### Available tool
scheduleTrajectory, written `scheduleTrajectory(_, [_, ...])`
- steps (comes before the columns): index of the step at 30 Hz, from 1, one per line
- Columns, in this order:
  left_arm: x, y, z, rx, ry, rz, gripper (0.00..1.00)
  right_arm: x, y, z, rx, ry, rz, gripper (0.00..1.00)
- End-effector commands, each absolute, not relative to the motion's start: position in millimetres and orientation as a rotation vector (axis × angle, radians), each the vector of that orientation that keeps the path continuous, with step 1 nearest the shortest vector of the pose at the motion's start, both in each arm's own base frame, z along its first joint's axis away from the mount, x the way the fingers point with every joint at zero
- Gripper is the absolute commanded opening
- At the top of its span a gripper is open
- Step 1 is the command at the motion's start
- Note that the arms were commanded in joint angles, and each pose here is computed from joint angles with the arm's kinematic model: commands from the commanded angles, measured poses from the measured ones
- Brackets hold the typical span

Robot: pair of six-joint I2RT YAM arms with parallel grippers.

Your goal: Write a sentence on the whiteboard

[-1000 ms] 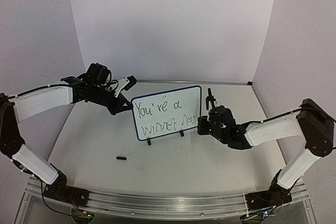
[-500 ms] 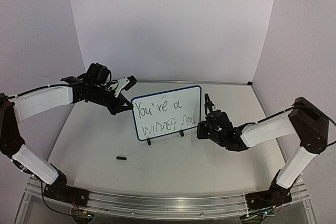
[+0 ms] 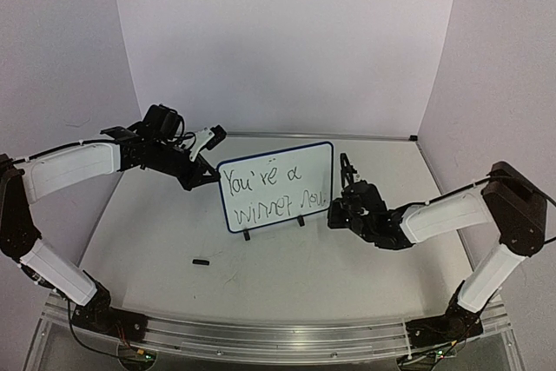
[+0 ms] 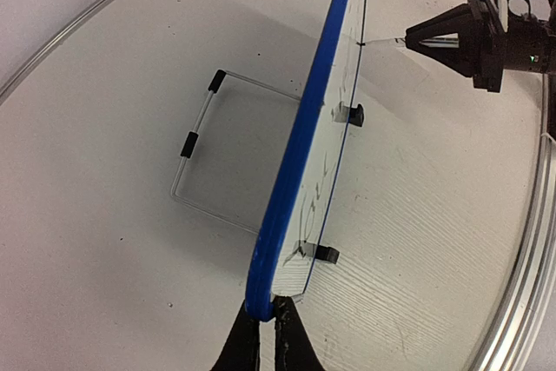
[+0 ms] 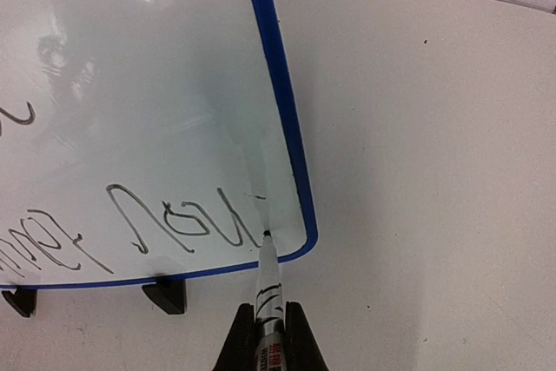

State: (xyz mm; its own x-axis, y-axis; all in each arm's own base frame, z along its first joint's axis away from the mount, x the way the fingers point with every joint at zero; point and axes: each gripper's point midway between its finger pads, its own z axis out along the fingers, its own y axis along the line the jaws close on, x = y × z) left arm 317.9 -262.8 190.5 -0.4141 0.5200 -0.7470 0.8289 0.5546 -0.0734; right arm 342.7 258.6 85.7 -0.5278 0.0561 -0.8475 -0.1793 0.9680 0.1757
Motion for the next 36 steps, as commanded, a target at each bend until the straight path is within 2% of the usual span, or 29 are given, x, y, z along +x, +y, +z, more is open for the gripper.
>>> scheduleTrajectory(1, [320.7, -243.9, 161.8, 1.104, 2.21, -0.443, 0.0, 355.1, 257.0, 130.9, -0.036, 1.992, 0.307, 0.0])
scheduleTrajectory(20, [321.0, -244.7, 161.8, 1.105, 2.21, -0.447, 0.0, 347.0, 249.5, 146.6, -0.03, 1.955, 0.337, 0.0])
scheduleTrajectory(36, [320.2, -245.7, 162.1, 1.107, 2.209, -0.453, 0.0, 335.4, 248.3, 105.4, 0.007, 2.048, 0.386, 0.0])
